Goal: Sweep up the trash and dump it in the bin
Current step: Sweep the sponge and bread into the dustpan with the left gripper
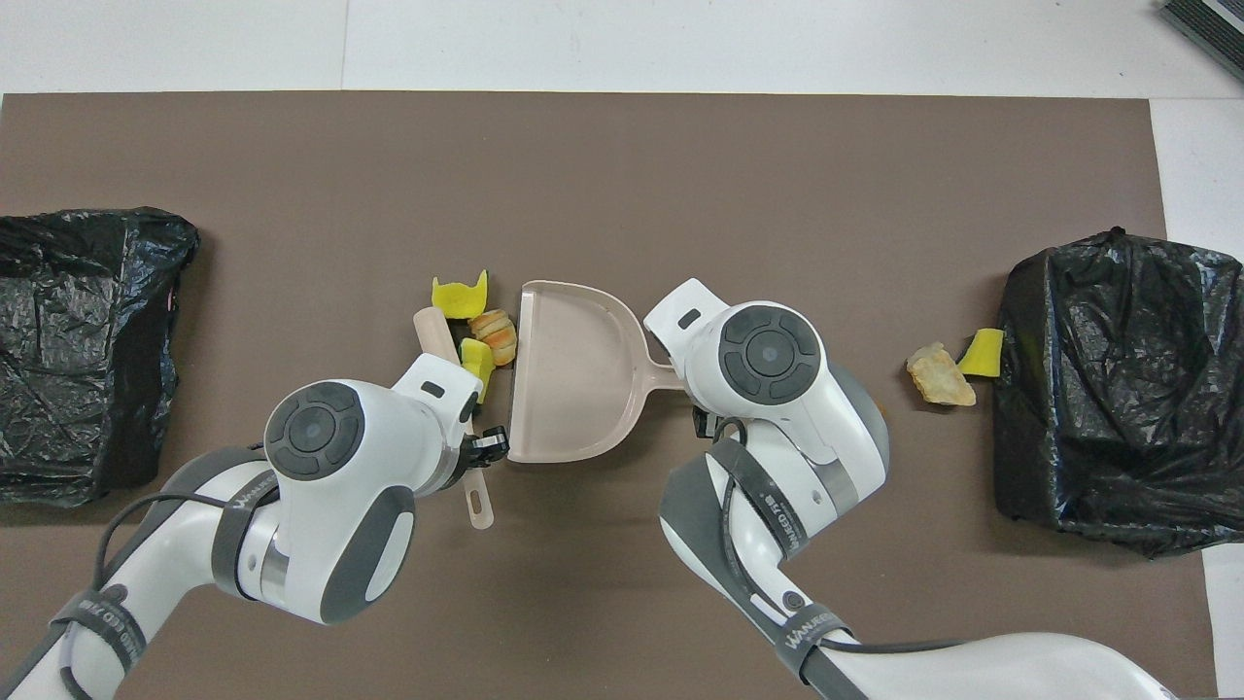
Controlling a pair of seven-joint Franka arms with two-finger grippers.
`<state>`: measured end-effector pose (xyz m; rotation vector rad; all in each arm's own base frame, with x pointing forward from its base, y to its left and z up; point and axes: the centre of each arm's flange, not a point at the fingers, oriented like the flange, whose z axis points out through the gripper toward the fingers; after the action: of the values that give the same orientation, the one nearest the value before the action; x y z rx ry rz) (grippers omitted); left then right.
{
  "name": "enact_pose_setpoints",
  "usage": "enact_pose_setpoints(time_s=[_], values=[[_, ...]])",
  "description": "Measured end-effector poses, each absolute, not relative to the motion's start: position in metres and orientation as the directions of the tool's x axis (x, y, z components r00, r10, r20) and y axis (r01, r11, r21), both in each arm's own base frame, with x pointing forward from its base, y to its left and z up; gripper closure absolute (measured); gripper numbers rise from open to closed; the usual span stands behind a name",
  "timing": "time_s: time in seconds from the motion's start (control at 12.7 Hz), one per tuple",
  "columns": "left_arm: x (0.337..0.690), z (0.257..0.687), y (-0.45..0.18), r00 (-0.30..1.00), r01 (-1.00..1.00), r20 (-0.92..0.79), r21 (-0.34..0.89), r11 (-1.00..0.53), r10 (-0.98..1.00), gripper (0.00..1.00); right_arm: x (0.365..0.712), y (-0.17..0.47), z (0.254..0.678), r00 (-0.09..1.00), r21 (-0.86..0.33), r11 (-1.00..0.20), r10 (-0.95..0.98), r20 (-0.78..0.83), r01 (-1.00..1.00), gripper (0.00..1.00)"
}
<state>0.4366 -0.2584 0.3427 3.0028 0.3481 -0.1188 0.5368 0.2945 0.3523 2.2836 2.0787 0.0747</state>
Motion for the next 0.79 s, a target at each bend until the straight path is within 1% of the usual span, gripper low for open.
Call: enact_pose_setpoints(time_s=[0.24, 0.55, 0.71, 0.79], values=[[0.431, 0.353, -0.287, 0.978, 0.203, -0.083, 0.139, -0.969, 0.193, 0.74, 0.534, 0.301, 0.353, 0.134, 0.075, -0.134, 0.991, 0.007, 0.988, 0.67], [0.438, 0.371, -0.304, 0.986, 0.165, -0.054, 0.168, -0.972, 0.158, 0.74, 0.534, 0.302, 0.352, 0.146, 0.074, -0.146, 0.989, 0.008, 0.987, 0.67], [0.439, 0.384, -0.308, 0.995, 0.08, -0.071, 0.16, -0.984, 0.069, 0.74, 0.534, 0.302, 0.353, 0.146, 0.073, -0.146, 0.989, 0.006, 0.987, 0.67], [0.44, 0.394, -0.307, 0.995, -0.005, -0.094, 0.152, -0.988, -0.019, 0.74, 0.534, 0.302, 0.354, 0.143, 0.072, -0.143, 0.99, 0.0, 0.987, 0.67]])
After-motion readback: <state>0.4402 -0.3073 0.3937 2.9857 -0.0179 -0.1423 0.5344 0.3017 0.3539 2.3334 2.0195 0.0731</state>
